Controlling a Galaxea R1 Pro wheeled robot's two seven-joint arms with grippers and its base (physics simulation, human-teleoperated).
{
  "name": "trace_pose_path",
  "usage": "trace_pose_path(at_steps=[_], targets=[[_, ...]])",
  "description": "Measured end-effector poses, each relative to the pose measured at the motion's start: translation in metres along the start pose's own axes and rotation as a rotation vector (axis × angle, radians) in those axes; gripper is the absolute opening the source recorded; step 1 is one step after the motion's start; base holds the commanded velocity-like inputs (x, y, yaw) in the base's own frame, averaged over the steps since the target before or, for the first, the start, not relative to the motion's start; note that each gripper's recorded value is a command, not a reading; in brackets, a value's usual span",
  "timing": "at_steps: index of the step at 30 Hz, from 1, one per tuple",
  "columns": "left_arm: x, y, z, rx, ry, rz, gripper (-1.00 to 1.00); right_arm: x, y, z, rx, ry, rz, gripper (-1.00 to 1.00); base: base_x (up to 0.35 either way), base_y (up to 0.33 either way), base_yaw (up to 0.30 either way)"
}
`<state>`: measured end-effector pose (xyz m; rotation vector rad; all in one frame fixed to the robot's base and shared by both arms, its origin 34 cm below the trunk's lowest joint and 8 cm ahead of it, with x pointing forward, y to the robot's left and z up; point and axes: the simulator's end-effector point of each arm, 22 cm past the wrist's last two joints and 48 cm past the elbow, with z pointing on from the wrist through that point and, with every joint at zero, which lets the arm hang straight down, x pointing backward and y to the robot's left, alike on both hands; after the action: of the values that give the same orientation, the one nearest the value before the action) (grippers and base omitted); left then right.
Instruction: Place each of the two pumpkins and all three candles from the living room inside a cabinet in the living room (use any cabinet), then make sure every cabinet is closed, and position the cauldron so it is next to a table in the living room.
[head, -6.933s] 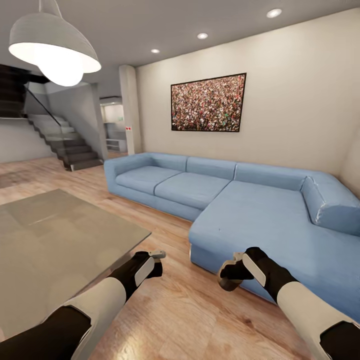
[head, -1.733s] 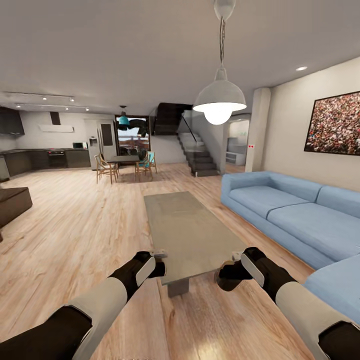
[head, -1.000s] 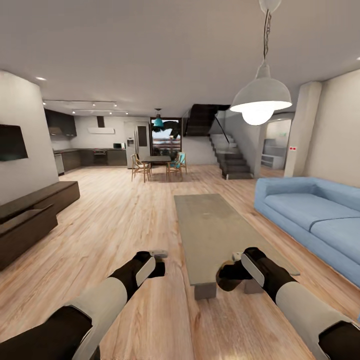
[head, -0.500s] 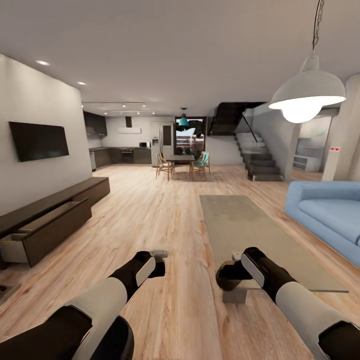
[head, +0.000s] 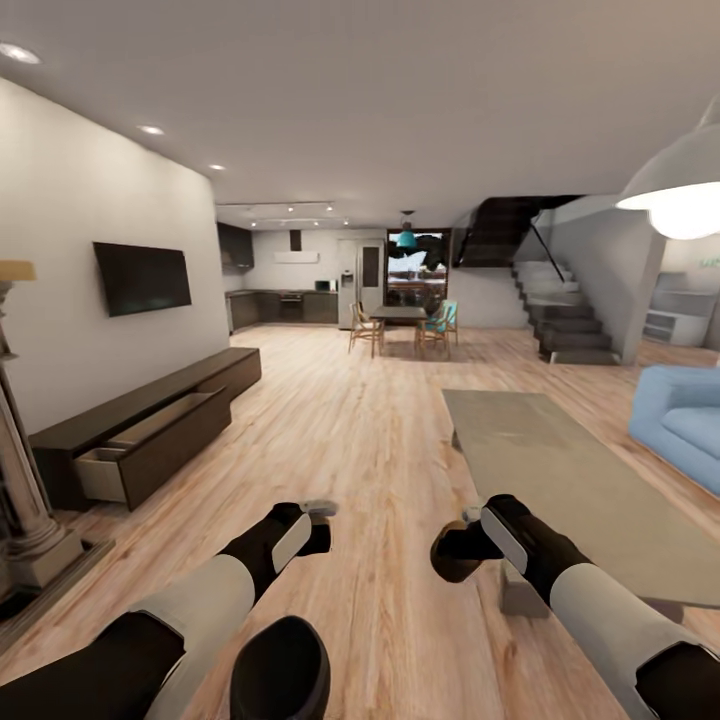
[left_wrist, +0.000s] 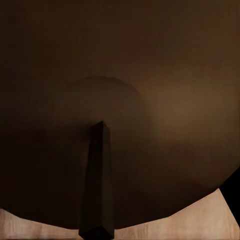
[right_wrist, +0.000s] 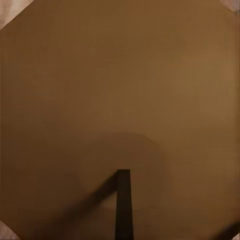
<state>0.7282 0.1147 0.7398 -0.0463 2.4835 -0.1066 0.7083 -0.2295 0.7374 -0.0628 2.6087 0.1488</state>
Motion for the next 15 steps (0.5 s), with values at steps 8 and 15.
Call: trace_pose_path(at_steps=[8, 15], targets=[[0.0006, -0.0012, 0.0007, 0.002, 0.002, 0.000, -1.00, 0.0004, -0.0001, 0.0010, -0.001, 0.001, 0.001, -1.00, 0.000, 0.278, 0.074], [0.0035, -0.0010, 0.0043, 0.002, 0.009, 0.001, -1.00, 0.0028, -0.0004, 0.0048, -0.001, 0.009, 0.001, -1.00, 0.000, 0.037, 0.171]])
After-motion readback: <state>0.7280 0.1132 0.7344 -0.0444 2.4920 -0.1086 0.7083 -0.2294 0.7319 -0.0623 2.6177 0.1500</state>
